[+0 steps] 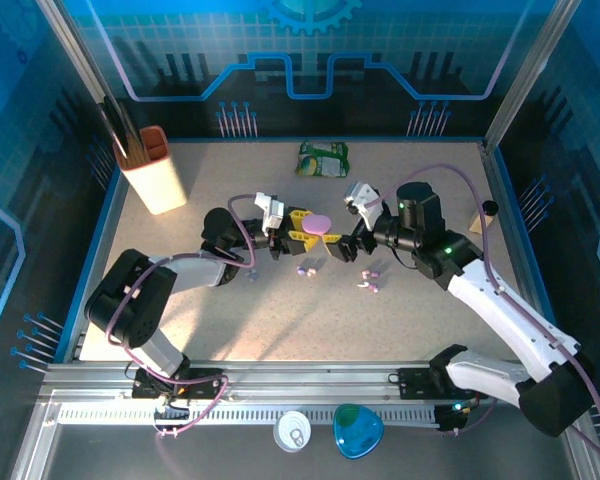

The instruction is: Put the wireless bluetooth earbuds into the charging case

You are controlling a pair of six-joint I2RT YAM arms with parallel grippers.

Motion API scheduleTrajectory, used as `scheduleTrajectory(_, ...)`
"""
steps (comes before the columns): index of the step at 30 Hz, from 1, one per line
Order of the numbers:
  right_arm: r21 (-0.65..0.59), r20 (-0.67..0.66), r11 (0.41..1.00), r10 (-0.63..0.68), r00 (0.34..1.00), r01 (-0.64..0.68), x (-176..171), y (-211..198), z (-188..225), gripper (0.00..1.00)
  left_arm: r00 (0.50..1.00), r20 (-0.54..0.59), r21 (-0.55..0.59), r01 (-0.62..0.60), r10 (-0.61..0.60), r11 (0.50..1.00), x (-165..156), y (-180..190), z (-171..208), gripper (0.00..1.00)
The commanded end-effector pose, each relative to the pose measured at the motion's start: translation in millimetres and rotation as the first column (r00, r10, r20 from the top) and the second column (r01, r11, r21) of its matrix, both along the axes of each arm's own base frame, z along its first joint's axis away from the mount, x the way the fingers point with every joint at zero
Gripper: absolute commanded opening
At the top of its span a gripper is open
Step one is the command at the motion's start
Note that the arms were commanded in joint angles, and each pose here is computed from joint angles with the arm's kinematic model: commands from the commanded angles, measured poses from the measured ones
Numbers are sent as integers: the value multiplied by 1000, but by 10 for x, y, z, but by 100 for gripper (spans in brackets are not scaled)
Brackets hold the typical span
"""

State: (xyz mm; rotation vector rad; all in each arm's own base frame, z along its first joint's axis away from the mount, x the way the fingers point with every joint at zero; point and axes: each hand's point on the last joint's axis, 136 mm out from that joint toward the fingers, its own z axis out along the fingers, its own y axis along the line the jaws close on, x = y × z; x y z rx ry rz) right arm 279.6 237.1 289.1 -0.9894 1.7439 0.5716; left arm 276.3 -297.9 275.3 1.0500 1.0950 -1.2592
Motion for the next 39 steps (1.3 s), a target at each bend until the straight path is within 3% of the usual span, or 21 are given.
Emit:
scheduleTrajectory(1, 26, 54, 998, -55, 997, 54, 137, 8, 220, 100, 999, 37, -2, 25, -24, 1000, -94, 46, 47, 31)
scheduleTrajectory(4, 52, 45, 995, -84, 995, 81, 214, -28, 258, 100, 999, 36, -1, 24, -24, 1000, -94, 46, 41, 31)
scheduleTrajectory(9, 110, 21, 994, -13, 1000, 11, 174, 42, 329, 100, 1000, 10, 6, -8, 7, 1000, 37, 86, -48, 31)
scheduleTrajectory(16, 234, -42, 960, -148, 988, 153, 447, -111, 472, 100, 999, -12, 5, -33, 33, 999, 126, 179, -24, 31)
scheduleTrajectory(22, 298, -142, 934, -161, 977, 197, 531, -113, 443, 99, 998, -34, 30, -55, 56, 998, 135, 245, -41, 31)
scheduleTrajectory(25, 314, -160, 937, -106, 981, 152, 450, -42, 491, 99, 995, -47, 32, -86, 87, 996, 156, 264, -89, 31)
scheduleTrajectory(30, 197, -52, 978, 83, 995, -71, -41, 118, 359, 100, 993, -73, 25, -93, 95, 995, 108, 289, -182, 31)
scheduleTrajectory(34, 34, -8, 996, 78, 997, -77, -207, 127, 242, 100, 987, -89, 0, -133, 132, 991, 67, 352, -170, 31)
scheduleTrajectory(39, 74, 43, 992, 95, 995, -98, -237, 253, 445, 100, 992, -16, -9, -126, 126, 992, -150, 362, -113, 31)
